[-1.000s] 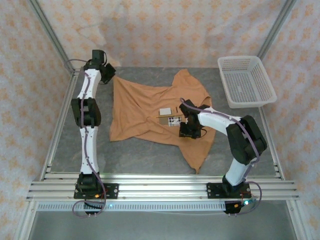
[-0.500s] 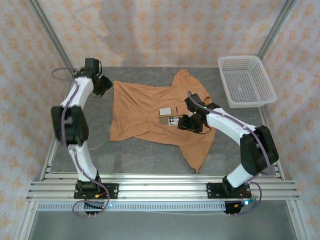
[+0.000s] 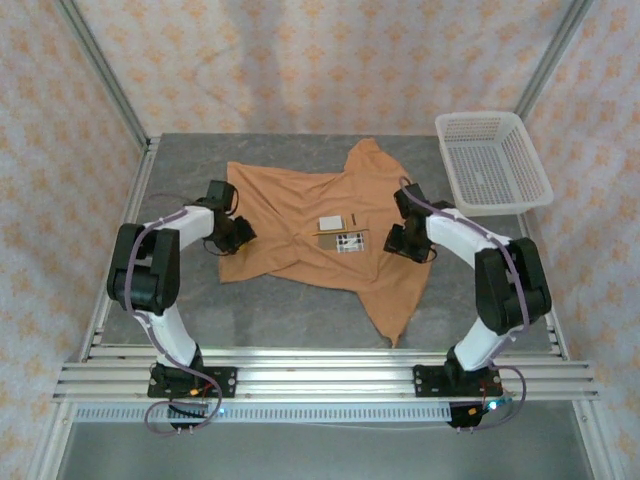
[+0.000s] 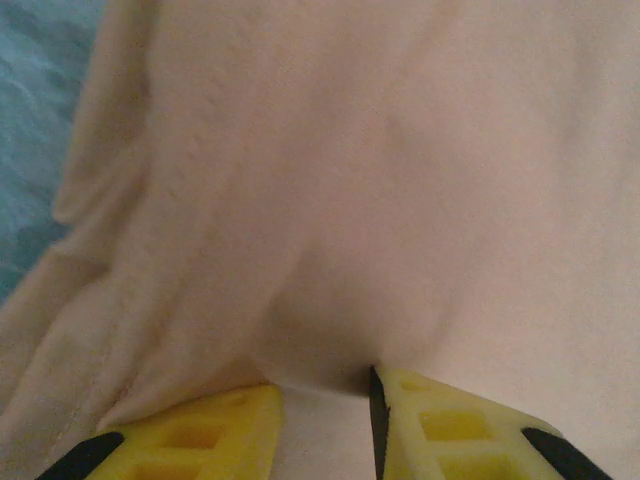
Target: Fold the inside-out t-shirt
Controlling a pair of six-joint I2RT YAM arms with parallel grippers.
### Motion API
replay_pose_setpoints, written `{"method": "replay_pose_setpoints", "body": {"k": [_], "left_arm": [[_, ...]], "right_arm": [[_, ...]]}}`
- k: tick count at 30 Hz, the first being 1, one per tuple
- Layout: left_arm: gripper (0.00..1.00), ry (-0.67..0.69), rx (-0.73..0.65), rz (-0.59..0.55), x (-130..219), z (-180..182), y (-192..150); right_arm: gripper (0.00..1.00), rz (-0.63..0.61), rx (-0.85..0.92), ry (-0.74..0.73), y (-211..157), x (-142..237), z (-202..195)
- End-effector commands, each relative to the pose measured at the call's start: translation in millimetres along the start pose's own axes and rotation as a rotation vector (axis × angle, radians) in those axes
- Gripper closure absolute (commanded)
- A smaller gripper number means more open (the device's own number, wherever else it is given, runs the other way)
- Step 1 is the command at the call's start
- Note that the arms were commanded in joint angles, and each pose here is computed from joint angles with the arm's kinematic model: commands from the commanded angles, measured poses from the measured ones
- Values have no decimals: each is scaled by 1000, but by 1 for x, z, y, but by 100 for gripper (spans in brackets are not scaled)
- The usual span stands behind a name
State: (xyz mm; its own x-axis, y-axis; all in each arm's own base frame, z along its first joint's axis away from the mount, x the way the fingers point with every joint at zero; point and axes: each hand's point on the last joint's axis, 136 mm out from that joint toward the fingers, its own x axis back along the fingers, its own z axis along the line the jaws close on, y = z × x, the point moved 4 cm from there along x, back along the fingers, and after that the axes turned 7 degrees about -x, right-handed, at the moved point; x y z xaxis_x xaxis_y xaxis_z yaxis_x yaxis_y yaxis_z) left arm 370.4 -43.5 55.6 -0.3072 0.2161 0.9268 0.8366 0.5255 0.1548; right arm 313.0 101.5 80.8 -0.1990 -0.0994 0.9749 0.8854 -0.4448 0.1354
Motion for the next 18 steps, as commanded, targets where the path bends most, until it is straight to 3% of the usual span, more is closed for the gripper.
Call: {"method": "replay_pose_setpoints", "body": {"k": [1, 9, 14, 18], "left_arm": [[68, 85, 10, -35, -11, 26, 34], [66, 169, -63, -60, 5, 19, 86], [62, 140, -96, -157, 63, 4, 78], [64, 174, -76, -217, 101, 21, 46]], "right_arm": [[49, 15, -9, -90, 3, -27, -18], [50, -28, 40, -226, 50, -45, -8], [51, -76, 75, -166, 69, -16, 15], [50, -87, 98, -55, 51, 23, 31]]}}
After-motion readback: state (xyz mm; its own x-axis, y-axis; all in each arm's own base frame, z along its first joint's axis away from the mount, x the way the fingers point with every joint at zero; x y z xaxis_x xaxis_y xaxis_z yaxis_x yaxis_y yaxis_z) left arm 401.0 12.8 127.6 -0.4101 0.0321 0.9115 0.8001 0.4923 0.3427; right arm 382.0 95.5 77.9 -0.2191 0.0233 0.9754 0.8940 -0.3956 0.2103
